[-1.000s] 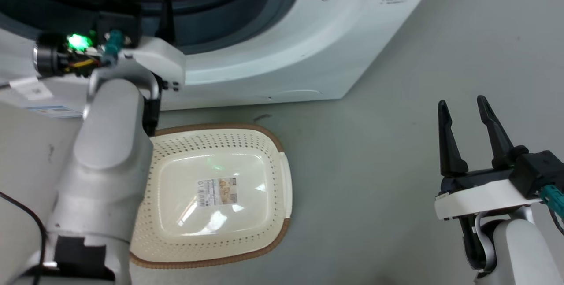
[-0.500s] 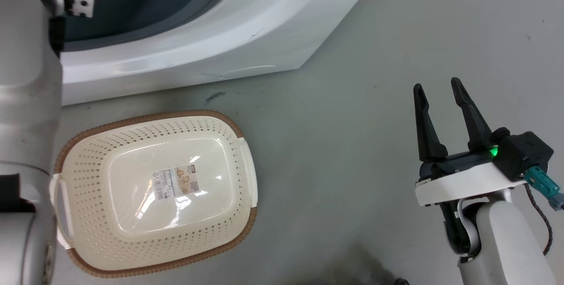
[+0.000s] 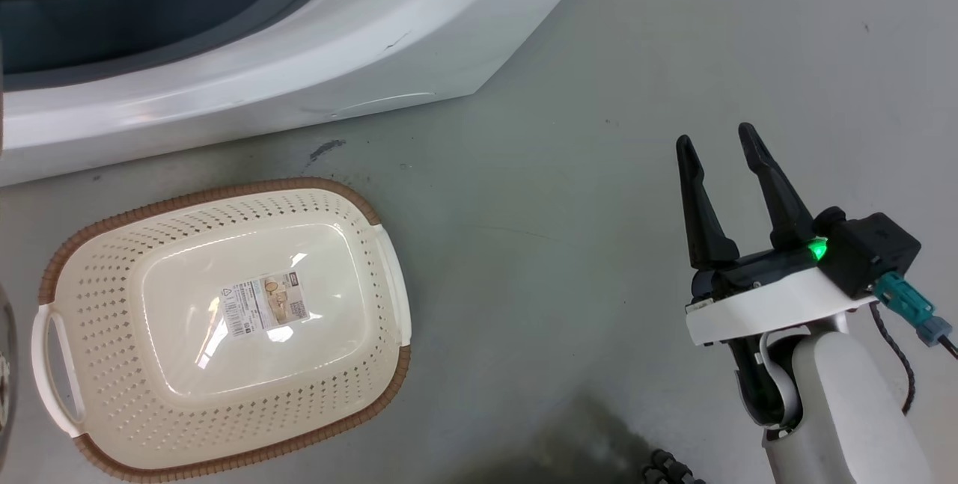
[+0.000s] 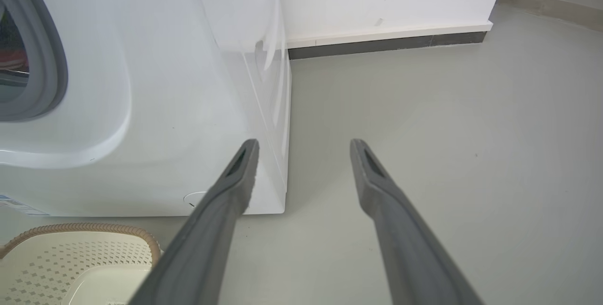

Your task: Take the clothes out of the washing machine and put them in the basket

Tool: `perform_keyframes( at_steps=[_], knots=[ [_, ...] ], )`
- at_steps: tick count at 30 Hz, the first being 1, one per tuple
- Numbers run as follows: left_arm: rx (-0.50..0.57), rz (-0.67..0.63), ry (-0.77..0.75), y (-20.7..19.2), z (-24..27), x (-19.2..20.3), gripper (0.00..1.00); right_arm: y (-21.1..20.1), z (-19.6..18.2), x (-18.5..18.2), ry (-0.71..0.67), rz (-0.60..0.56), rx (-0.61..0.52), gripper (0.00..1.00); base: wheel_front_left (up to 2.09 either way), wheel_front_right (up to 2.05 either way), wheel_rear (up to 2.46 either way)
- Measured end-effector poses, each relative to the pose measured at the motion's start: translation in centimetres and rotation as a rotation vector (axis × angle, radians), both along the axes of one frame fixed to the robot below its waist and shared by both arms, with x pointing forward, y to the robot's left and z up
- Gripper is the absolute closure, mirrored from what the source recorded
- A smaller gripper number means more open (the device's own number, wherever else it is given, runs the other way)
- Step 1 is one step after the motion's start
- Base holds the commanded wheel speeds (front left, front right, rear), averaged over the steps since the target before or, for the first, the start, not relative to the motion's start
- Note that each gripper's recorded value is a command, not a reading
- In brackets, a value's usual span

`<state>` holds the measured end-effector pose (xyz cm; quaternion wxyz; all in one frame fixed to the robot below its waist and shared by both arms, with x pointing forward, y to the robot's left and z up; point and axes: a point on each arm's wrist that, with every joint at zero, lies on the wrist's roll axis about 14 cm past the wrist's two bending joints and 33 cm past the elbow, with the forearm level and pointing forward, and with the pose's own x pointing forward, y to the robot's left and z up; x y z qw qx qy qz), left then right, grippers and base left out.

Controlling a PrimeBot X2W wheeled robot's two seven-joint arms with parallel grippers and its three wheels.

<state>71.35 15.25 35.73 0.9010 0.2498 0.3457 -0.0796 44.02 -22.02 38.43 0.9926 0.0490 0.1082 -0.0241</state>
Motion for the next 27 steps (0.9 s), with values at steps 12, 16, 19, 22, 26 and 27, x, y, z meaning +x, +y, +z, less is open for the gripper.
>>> perform_keyframes(
  at_steps=[12,16,19,22,26,27],
  knots=[
    [0.035,0.159,0.333,0.1,-2.8,-2.7,1.00,-0.1,-0.3,0.0,0.008,-0.008,0.020,0.00,0.00,0.00,0.00],
    [0.021,0.145,0.277,-0.2,-3.1,-2.6,1.00,-0.1,-0.2,-0.1,0.006,-0.012,0.027,0.00,0.00,0.00,0.00],
    [0.012,0.129,0.204,-0.2,-2.7,-2.3,1.00,-0.1,0.1,-0.1,-0.001,-0.012,0.028,0.00,0.00,0.00,0.00],
    [-0.018,0.105,0.092,-0.5,-1.3,-1.7,1.00,-0.1,0.6,-0.1,-0.012,-0.011,0.029,0.00,0.00,0.00,0.00],
    [-0.092,0.066,-0.111,-1.4,2.0,-0.8,1.00,-0.2,1.7,-0.1,-0.038,-0.011,0.019,0.00,0.00,0.00,0.00],
    [-0.108,0.052,-0.149,-1.7,2.6,-1.0,1.00,-0.3,2.1,-0.1,-0.047,-0.013,0.015,0.00,0.00,0.00,0.00]
  ],
)
